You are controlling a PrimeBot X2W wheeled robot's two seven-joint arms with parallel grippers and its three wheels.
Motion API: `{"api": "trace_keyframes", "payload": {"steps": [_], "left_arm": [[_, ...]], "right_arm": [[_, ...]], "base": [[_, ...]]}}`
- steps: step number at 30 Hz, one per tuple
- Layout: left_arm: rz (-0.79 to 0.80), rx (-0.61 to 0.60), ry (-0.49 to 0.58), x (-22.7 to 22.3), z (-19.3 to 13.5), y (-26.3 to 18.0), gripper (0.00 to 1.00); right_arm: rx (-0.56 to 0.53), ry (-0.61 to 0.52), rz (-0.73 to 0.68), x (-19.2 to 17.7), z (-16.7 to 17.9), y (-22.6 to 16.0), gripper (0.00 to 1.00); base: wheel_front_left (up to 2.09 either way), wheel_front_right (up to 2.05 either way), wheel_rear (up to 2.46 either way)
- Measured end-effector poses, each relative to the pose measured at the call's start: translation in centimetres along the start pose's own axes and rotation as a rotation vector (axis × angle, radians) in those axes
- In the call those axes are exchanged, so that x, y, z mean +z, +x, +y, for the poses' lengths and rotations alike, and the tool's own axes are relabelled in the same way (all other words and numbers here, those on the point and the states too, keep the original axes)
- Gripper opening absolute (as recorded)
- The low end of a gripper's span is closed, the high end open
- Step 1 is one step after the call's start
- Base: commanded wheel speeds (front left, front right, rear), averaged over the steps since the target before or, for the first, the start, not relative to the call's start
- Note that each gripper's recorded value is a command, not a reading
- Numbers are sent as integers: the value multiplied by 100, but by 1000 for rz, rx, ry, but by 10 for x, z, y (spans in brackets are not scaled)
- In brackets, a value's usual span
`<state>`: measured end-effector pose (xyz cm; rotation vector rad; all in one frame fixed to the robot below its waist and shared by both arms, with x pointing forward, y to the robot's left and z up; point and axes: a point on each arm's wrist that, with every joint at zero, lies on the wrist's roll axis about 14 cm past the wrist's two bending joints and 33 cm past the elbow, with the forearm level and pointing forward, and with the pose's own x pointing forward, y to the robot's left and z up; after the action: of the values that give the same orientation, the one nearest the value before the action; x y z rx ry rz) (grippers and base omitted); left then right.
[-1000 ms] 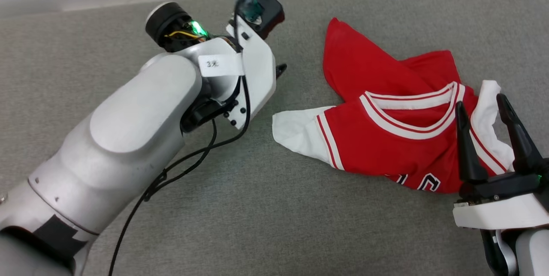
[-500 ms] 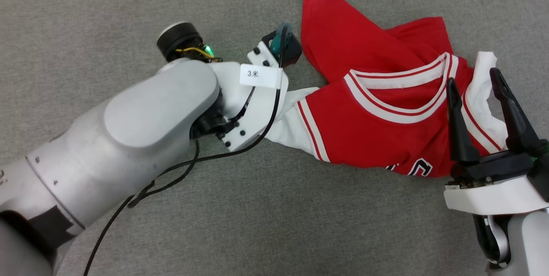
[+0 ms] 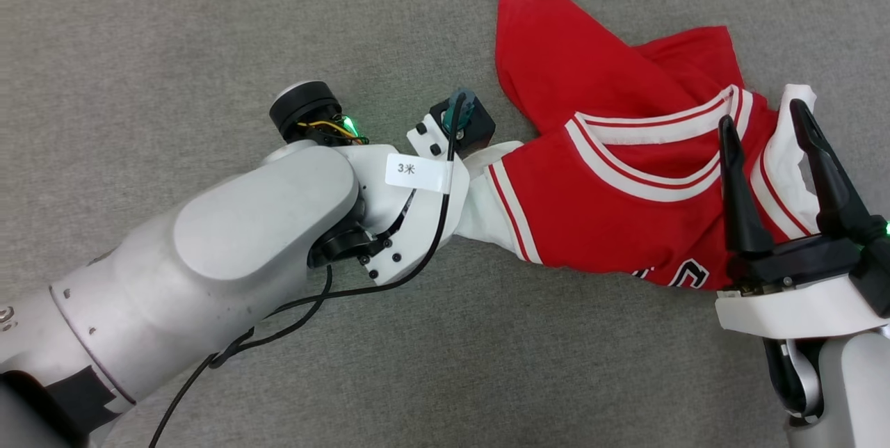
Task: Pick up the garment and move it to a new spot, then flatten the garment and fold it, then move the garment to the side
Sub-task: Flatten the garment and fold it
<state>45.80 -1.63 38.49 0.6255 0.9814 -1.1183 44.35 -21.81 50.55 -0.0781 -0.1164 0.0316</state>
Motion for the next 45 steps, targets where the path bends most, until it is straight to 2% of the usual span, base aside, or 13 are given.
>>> {"api": "trace_keyframes", "payload": {"steps": [6, 10, 15, 21, 23, 24, 29, 33, 38, 40, 45], "left_arm": [[-228, 107, 0, 27, 14, -39, 0], [-336, 194, -42, 21, 29, -75, 0], [-343, 274, -176, -36, 34, -102, 0], [-304, 391, -387, -119, 34, -126, 0], [-281, 421, -464, -147, 30, -130, 0], [-257, 445, -538, -175, 24, -131, 0], [-162, 502, -699, -239, 13, -134, 0], [-116, 511, -796, -268, 3, -132, 0], [-123, 516, -836, -276, -4, -129, 0], [-146, 537, -826, -272, -3, -130, 100], [-203, 588, -780, -260, 8, -147, 100]], "right_arm": [[-5, -4, -18, 12, -2, -11, 100], [2, 8, -32, 20, 1, -20, 100], [46, 31, -62, 30, 18, -22, 100], [118, 57, -93, 41, 44, -19, 100], [130, 60, -99, 43, 48, -19, 100], [140, 60, -107, 46, 51, -20, 100], [138, 50, -92, 43, 48, -25, 100], [128, 43, -77, 38, 43, -29, 100], [123, 42, -66, 36, 42, -32, 100], [123, 42, -64, 36, 42, -34, 100], [127, 46, -75, 41, 44, -37, 100]], "base": [[0, 0, 0], [0, 0, 0], [0, 0, 0], [0, 0, 0], [0, 0, 0], [0, 0, 0], [0, 0, 0], [0, 0, 0], [0, 0, 0], [0, 0, 0], [0, 0, 0]]}}
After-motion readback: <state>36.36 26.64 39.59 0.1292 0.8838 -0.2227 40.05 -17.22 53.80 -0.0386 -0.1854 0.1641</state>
